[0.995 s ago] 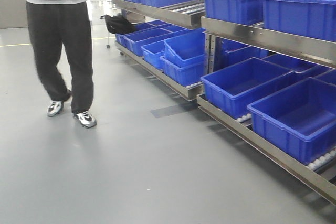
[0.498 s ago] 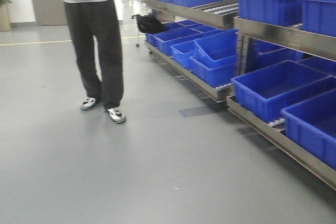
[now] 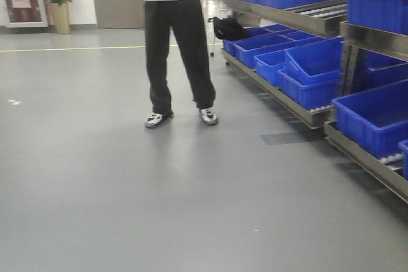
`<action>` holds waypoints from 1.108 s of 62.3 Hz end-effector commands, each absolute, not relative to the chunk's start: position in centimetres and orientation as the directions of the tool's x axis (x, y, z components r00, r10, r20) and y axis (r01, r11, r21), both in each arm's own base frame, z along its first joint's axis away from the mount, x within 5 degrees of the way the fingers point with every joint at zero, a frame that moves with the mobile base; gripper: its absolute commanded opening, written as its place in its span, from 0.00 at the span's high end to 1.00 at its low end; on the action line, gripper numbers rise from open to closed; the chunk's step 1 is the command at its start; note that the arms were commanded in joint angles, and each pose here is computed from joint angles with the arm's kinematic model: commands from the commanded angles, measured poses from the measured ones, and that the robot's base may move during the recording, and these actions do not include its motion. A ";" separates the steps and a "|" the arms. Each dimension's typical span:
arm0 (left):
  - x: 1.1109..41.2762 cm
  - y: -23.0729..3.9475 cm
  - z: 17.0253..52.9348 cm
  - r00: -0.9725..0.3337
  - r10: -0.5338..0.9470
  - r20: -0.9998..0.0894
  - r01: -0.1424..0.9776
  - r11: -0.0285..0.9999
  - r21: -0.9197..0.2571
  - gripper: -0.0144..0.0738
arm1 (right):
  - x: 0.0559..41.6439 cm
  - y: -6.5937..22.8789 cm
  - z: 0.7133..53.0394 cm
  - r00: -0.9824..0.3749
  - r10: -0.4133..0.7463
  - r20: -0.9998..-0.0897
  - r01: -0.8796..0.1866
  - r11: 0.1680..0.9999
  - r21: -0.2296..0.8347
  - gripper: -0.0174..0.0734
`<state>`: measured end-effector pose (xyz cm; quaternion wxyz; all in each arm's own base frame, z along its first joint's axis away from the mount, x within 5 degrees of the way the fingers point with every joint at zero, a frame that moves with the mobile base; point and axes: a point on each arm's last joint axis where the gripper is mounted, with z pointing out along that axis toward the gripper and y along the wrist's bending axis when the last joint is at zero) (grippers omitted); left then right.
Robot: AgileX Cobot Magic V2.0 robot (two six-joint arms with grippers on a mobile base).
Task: Sort and place red and blue blocks on shelf
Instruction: 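Drive the base across the floor holding the red and blue cubes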
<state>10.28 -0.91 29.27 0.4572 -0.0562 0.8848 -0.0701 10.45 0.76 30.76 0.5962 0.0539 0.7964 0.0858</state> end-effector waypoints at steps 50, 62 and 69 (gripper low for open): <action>10.6 -1.0 30.7 -0.493 -0.185 -0.850 -0.021 0.979 -0.201 0.70 | 10.6 0.6 32.5 -0.170 0.183 -0.968 -0.029 0.981 0.191 0.75; 10.6 -1.0 30.7 -0.493 -0.185 -0.850 -0.021 0.979 -0.201 0.70 | 10.6 0.6 32.5 -0.170 0.183 -0.968 -0.029 0.981 0.191 0.75; 10.6 -1.0 30.7 -0.493 -0.185 -0.850 -0.021 0.979 -0.201 0.70 | 10.6 0.6 32.5 -0.170 0.183 -0.968 -0.029 0.981 0.191 0.75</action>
